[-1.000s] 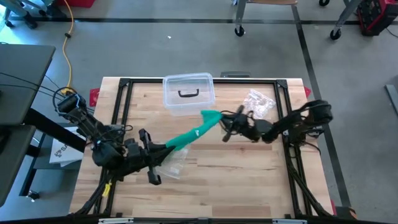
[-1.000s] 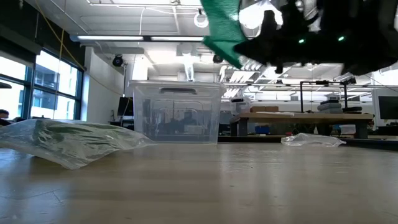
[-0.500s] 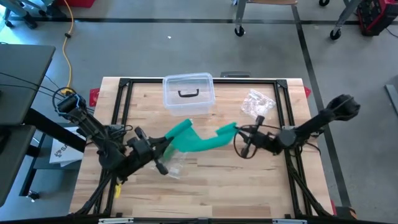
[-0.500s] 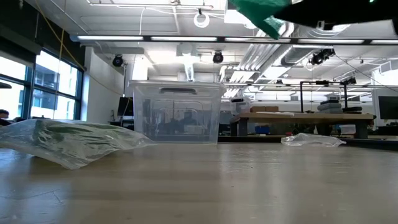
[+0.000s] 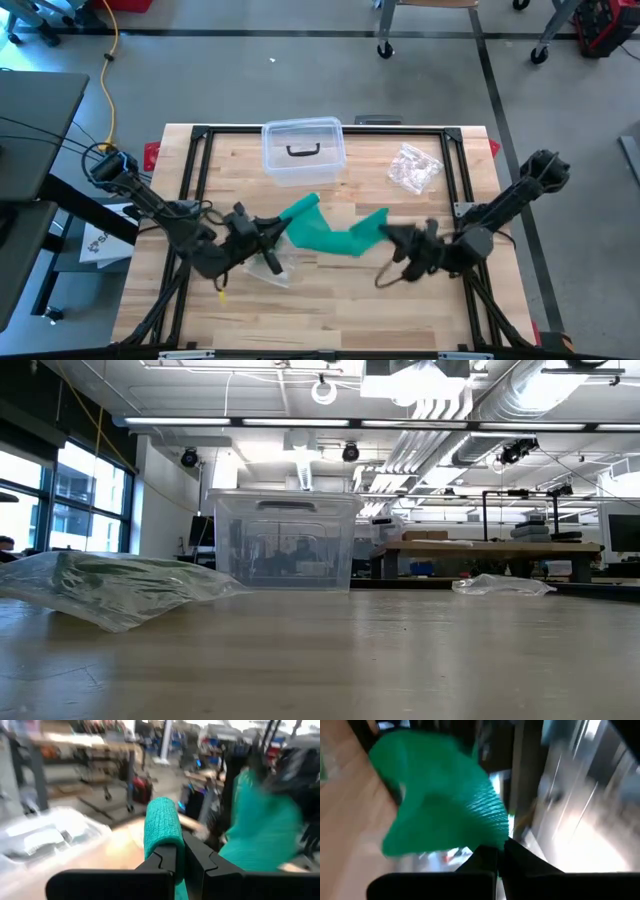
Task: Roll bandage
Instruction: Roll the dark green bandage
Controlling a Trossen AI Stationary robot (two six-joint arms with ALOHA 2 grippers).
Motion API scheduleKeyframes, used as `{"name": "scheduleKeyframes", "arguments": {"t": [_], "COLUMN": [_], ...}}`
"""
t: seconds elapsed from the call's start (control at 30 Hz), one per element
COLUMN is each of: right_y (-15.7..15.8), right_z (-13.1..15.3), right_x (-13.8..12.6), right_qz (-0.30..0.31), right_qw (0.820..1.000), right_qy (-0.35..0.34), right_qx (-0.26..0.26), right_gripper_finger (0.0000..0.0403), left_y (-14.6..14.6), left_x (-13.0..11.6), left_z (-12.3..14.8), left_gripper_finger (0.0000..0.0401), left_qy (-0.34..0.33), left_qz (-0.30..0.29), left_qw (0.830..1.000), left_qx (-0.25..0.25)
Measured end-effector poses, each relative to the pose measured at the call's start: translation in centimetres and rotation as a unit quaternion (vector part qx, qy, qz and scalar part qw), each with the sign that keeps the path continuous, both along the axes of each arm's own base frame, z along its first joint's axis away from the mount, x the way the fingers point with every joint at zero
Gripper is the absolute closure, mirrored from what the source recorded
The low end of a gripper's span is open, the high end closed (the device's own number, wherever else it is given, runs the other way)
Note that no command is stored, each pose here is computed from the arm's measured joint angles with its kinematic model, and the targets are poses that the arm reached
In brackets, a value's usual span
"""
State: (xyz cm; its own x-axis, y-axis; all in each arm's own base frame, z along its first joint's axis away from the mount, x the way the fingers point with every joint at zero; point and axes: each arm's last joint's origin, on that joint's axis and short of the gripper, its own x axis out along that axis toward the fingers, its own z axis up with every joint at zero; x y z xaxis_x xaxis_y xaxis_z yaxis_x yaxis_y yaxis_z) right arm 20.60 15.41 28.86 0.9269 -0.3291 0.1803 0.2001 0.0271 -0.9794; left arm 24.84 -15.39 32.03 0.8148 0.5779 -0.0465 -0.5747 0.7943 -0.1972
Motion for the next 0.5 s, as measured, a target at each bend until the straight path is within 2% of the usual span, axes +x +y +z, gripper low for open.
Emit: {"name": "scheduleKeyframes", "arguments": {"t": [0.07,0.13,0.17,0.23,0.3,0.4,0.5], "right_y": [1.0,1.6,1.9,2.4,2.7,2.8,2.7], "right_z": [0.8,1.6,2.0,2.7,3.1,2.7,1.7], "right_x": [0.4,0.9,1.1,1.5,2.0,2.9,3.7], "right_qz": [0.043,0.089,0.115,0.18,0.258,0.35,0.389], "right_qw": [0.998,0.994,0.992,0.98,0.954,0.904,0.873], "right_qy": [-0.007,-0.031,-0.046,-0.076,-0.09,-0.045,0.029], "right_qx": [-0.044,-0.049,-0.033,0.03,0.126,0.241,0.295], "right_gripper_finger": [0.0403,0.0403,0.0403,0.0403,0.0403,0.0403,0.0403], "left_y": [0.8,1.8,2.3,3.4,4.6,6.6,8.5], "left_x": [0.5,1.0,1.2,1.8,2.4,3.1,3.6], "left_z": [-1.0,-2.1,-2.7,-4.1,-5.6,-7.0,-7.3], "left_gripper_finger": [0.0396,0.0396,0.0396,0.0396,0.0397,0.0397,0.0397], "left_qy": [0.016,0.037,0.046,0.065,0.078,0.087,0.087], "left_qz": [-0.016,-0.023,-0.02,-0.007,0.005,0.029,0.052], "left_qw": [0.999,0.997,0.996,0.995,0.993,0.992,0.993], "left_qx": [-0.027,-0.057,-0.069,-0.08,-0.087,-0.084,-0.061]}}
